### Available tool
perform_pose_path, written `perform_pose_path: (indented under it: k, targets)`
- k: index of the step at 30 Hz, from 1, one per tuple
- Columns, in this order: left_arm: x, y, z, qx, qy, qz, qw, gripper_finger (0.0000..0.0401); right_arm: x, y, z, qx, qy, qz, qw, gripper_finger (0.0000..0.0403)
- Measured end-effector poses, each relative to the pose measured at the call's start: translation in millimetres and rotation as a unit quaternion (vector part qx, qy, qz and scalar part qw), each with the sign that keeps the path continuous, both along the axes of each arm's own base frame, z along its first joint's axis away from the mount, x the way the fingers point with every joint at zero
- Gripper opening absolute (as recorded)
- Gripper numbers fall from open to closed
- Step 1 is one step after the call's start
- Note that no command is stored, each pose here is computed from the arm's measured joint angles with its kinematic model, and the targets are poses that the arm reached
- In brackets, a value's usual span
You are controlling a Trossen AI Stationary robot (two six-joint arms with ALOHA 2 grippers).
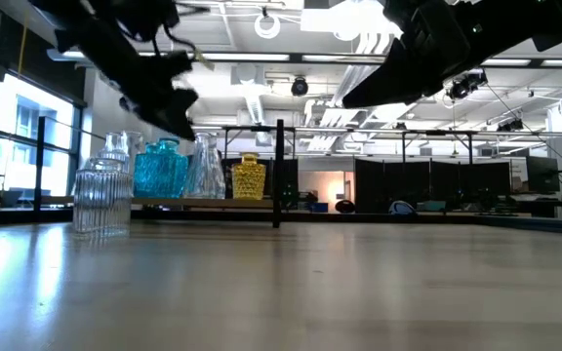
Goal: Sort vases onto shelf
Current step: Put the transparent vase on the shelf aligned with the other transparent vase
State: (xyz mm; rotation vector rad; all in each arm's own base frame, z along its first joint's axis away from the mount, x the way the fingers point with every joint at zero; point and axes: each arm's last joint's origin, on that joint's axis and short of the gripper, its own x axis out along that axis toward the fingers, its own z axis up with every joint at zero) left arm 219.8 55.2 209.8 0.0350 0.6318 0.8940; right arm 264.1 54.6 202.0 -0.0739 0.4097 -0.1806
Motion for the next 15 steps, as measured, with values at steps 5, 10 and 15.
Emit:
perform_pose_path:
  k: [5,10,15]
  targets:
    - [5,16,-16,-0.009,0.021,0.038,0.999,0.0056,1,0,1,0.001,-0.006,0.0,1.0,0.0002]
    - [11,32,-29,-0.01,0.031,0.069,0.997,0.0005,0,0,1,0.002,-0.006,0.0,1.0,0.0002]
    - [14,41,-37,-0.006,0.036,0.078,0.996,0.0006,0,0,1,0.001,-0.003,0.0,1.0,0.0002]
